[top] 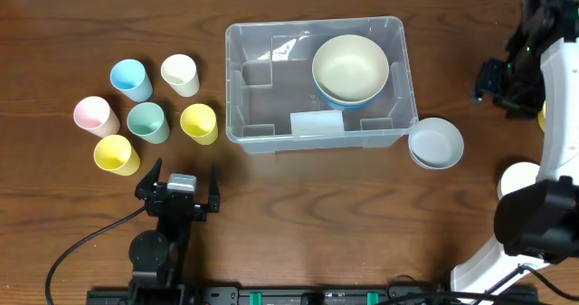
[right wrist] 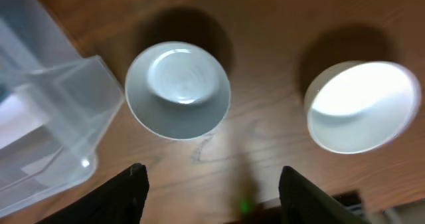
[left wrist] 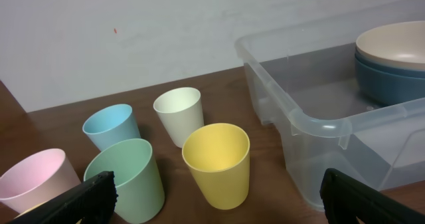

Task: Pack container
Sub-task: 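Move the right gripper to the grey bowl and grasp its rim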

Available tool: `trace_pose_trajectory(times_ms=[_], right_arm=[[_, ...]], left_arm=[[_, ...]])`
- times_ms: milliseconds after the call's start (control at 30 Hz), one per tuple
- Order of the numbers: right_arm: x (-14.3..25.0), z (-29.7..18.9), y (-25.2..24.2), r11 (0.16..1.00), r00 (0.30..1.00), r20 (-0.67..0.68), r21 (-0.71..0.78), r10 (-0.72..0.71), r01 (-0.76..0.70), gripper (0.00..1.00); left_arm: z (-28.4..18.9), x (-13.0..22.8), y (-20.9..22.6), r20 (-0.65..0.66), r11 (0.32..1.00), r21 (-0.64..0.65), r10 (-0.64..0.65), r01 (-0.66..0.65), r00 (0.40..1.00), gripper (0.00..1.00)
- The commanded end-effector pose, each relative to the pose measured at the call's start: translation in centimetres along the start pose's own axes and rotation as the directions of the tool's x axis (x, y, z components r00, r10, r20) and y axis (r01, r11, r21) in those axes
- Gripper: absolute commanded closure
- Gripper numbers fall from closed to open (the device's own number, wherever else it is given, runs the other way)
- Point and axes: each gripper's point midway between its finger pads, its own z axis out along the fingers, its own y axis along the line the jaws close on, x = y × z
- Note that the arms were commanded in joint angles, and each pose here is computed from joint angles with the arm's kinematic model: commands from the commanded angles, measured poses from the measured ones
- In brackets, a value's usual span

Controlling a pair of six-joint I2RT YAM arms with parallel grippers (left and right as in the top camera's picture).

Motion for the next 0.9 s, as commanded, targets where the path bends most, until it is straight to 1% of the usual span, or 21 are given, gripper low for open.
trace_pose_trajectory(times_ms=[0,267,467,667,867], right_arm=[[1.2,2.2,1.3,0.997,0.997,-0.072,-0.078,-0.015,0.009,0.35],[2.8,7.8,1.2,0.998,0.990,-0.143,-0.069,-0.003,-0.007,0.35],[3.8,12.0,0.7,0.998,0.987,-0.161,-0.062,0.011,-0.021,0.34],[3.4,14.2,-0.3,0.996,0.990,-0.136,-0.066,0.048,-0.057,0.34],[3.0,15.8,-0.8,0.997,0.994,-0.095,-0.050,0.052,-0.056,0.34]], left_arm=[[0.1,1.5,-0.4,-0.044,1.000,0.018,0.001,0.000,0.999,0.02],[0.1,1.5,-0.4,-0.044,1.000,0.018,0.001,0.000,0.999,0.02],[0.1,1.5,-0.4,-0.044,1.000,0.018,0.001,0.000,0.999,0.02],[0.1,1.5,-0.4,-0.044,1.000,0.018,0.001,0.000,0.999,0.02],[0.1,1.5,-0.4,-0.044,1.000,0.018,0.001,0.000,0.999,0.02]])
